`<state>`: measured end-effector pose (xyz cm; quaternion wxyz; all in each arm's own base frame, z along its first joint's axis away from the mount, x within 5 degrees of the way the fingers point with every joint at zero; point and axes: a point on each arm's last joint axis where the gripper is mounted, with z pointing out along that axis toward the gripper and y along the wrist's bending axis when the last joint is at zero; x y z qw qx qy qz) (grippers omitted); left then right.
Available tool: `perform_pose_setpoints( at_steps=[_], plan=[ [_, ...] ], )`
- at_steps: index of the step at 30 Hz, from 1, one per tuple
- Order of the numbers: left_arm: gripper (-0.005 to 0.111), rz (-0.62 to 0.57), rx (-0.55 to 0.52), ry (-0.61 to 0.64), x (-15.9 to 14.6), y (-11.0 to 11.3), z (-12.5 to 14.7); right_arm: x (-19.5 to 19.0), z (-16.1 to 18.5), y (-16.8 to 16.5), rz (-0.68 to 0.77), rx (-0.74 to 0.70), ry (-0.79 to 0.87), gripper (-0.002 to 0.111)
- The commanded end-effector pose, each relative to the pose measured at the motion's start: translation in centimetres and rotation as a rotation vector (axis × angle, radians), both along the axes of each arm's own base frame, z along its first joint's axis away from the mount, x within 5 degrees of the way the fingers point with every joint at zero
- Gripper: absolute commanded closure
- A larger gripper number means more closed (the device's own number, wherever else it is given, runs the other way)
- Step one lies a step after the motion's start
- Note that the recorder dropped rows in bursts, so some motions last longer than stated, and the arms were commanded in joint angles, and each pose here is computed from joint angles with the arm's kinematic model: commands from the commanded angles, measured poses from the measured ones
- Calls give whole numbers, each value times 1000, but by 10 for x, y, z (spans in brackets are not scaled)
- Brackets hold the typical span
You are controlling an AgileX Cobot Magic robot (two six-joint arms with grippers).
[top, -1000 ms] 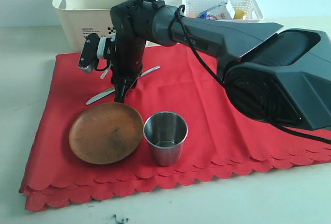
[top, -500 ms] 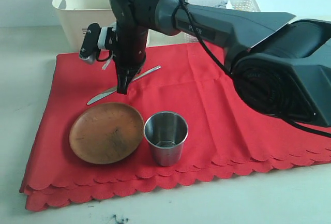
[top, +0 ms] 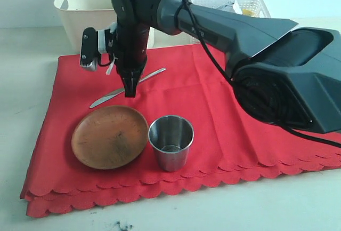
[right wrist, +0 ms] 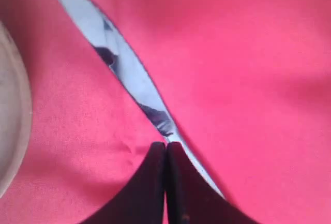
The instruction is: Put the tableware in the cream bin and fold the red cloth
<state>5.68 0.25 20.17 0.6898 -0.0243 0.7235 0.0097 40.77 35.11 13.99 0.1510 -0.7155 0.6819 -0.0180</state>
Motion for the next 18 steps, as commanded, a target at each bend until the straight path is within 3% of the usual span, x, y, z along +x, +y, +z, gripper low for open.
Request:
perform_pose_setpoints(
  at_steps=[1, 4, 7, 14, 18],
  plan=[
    [104, -5, 1, -7, 0, 0, 0, 4, -12, 0, 42, -18, -21, 108],
    [104, -5, 1, -7, 0, 0, 0, 3, -13, 5, 51, 2, -39, 106],
    [104, -5, 1, -7, 0, 0, 0, 2, -12, 9, 80, 5, -57, 96],
    [104, -5, 1, -7, 0, 0, 0, -1, -14, 12, 97, 4, -53, 62],
    [104, -5, 1, -7, 0, 0, 0, -1, -16, 12, 97, 2, -52, 61]
  ],
)
